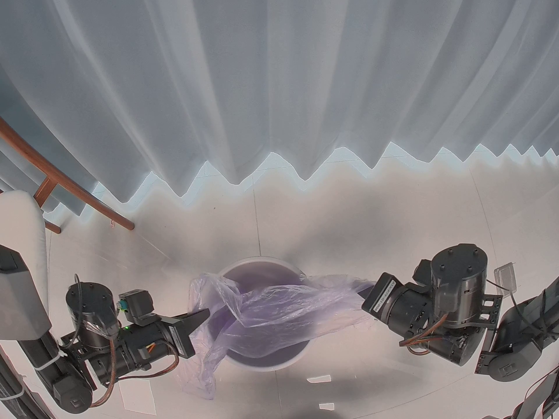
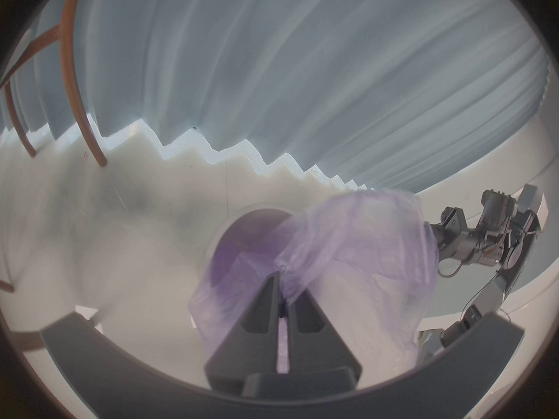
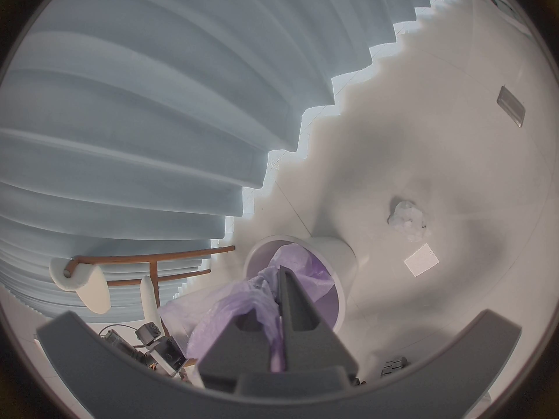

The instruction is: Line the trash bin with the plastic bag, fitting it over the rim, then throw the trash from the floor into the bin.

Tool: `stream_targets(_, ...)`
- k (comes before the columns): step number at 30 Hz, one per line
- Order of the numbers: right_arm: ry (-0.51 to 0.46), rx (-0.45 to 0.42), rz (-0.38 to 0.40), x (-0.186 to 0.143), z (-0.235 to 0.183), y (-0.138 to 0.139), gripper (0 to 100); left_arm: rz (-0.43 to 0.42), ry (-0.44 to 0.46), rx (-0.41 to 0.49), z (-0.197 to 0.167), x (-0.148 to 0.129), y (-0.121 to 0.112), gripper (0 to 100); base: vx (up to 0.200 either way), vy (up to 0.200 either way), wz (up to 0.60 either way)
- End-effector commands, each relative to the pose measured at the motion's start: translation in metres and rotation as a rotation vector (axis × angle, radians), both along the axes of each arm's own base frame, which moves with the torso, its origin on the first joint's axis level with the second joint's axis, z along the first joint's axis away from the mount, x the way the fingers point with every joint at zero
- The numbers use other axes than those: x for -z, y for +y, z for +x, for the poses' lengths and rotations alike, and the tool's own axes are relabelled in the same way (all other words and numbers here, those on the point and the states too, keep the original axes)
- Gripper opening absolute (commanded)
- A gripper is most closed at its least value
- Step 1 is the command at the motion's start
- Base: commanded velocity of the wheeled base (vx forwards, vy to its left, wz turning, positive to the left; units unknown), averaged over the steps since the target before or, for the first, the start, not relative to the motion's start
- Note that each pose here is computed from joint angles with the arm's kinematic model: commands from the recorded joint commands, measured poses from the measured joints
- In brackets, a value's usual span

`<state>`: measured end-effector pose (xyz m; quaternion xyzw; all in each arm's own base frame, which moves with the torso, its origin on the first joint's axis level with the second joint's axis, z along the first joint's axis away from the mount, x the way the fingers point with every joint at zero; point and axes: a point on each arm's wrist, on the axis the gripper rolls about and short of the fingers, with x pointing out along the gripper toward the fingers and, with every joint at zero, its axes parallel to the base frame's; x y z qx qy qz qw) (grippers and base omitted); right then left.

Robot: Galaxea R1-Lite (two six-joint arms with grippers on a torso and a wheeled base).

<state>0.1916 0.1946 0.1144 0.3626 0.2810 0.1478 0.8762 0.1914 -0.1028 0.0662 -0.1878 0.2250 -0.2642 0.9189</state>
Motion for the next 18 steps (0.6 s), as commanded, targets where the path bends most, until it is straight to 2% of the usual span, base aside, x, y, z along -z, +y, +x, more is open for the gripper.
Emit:
stream_targets(1,0.014,-0.014,-0.005,0.008,0.015,0.018,0,-0.060,0.007,0.013,0.004,-0.001,-0.026,0,0.000,0.000,0.00)
stream_targets(4,0.020,-0.033,-0.008,0.014,0.024,0.034,0,-0.088,0.005,-0.018,0.009,-0.002,-0.033,0,0.000,0.000,0.00)
stream_targets(7,0.053,-0.042,-0.045,0.040,0.039,0.054,0,-0.079,0.009,-0.054,0.009,-0.001,-0.030,0,0.000,0.000,0.00)
stream_targets(11,0.035,-0.046,-0.026,0.046,0.059,0.079,0,-0.072,0.018,-0.097,0.005,0.001,-0.026,0,0.000,0.000,0.00)
stream_targets(13,0.051,-0.063,-0.043,0.052,0.061,0.091,0,-0.068,0.014,-0.109,0.002,0.002,-0.024,0,0.000,0.000,0.00)
stream_targets(18,0.093,-0.067,-0.090,0.067,0.065,0.099,0,-0.062,0.017,-0.119,-0.002,0.004,-0.021,0,0.000,0.000,0.00)
